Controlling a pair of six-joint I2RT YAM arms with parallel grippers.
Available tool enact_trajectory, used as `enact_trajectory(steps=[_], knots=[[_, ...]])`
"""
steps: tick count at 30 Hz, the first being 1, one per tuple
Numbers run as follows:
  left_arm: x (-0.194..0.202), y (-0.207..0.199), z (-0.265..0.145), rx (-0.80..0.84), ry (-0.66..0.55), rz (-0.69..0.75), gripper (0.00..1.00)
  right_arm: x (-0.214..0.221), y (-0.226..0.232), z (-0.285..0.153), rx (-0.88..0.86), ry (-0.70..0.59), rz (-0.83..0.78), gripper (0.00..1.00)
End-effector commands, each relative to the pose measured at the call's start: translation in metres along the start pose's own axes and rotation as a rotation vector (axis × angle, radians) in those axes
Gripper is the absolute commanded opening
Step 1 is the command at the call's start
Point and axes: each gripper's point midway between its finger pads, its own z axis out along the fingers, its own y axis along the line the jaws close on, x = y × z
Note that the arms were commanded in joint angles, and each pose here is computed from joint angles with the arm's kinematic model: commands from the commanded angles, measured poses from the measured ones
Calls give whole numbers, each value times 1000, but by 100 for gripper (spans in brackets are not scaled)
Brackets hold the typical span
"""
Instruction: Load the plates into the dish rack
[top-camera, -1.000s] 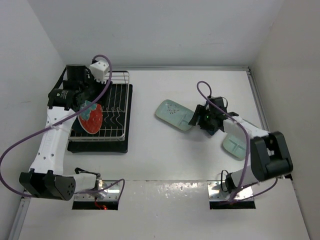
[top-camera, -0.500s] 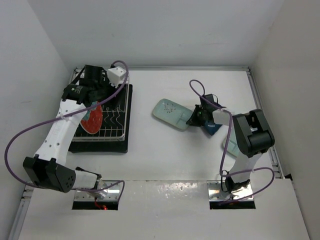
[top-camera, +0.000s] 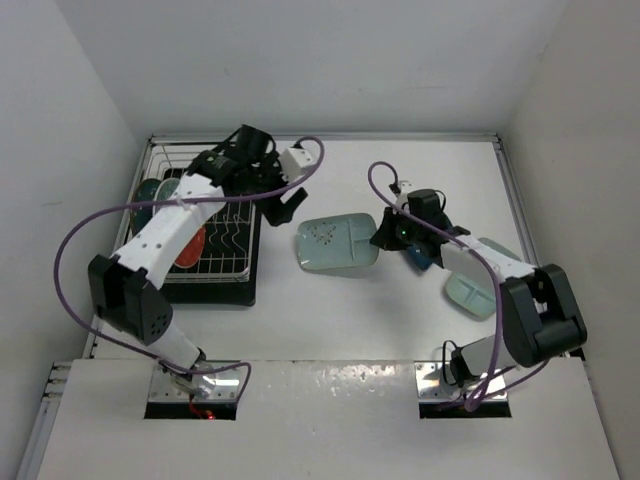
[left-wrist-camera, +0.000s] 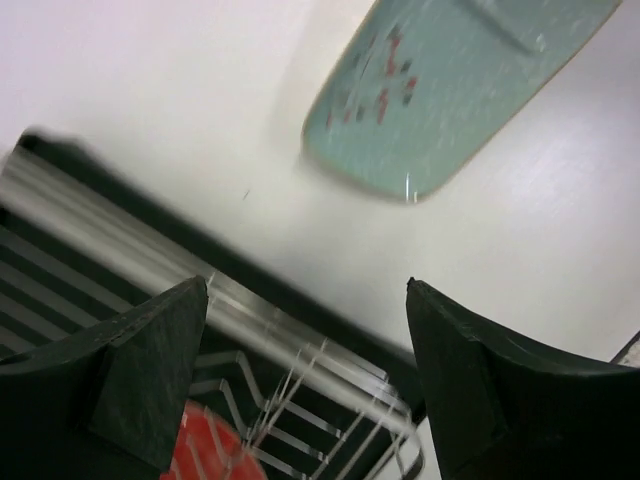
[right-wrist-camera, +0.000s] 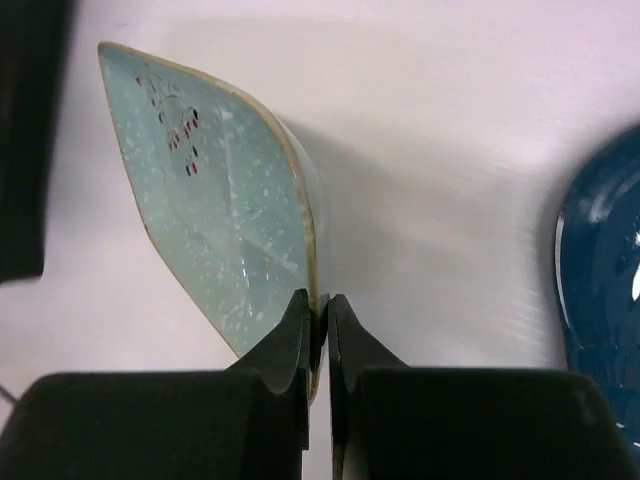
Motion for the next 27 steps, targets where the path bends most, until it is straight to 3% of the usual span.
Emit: enact_trajectory(steps=[1,5,9,13,20,22,23,24,26,27], knots=[[-41,-28,20,143,-106,124,86,-46,61,-29,-240,-170,-252,0],[-57,-54,35,271,-158,175,87,-64,87,-44,-318,-222,-286,0],[-42,-58,50,307,-123,189,88,-76,111,-61,-421,-287,-324,0],[-30,-55,57,320,-99,161,71,-83,120,-73,-456,-327,-335,0],[-16,-61,54,343,-84,140,68,-95,135,-84,-539,-392,-338,0],[-15,-61,54,344,-82,129,54,-99,136,-85,-544,-404,-337,0],[-14,-59,53,338,-79,106,40,-100,136,-86,-544,-406,-335,0],[-14,-59,53,339,-77,91,14,-101,138,-86,-546,-410,-337,0],[-18,-54,48,326,-79,45,1,-105,138,-87,-545,-416,-330,0],[-18,-51,45,322,-75,25,0,-105,138,-86,-542,-414,-323,0]])
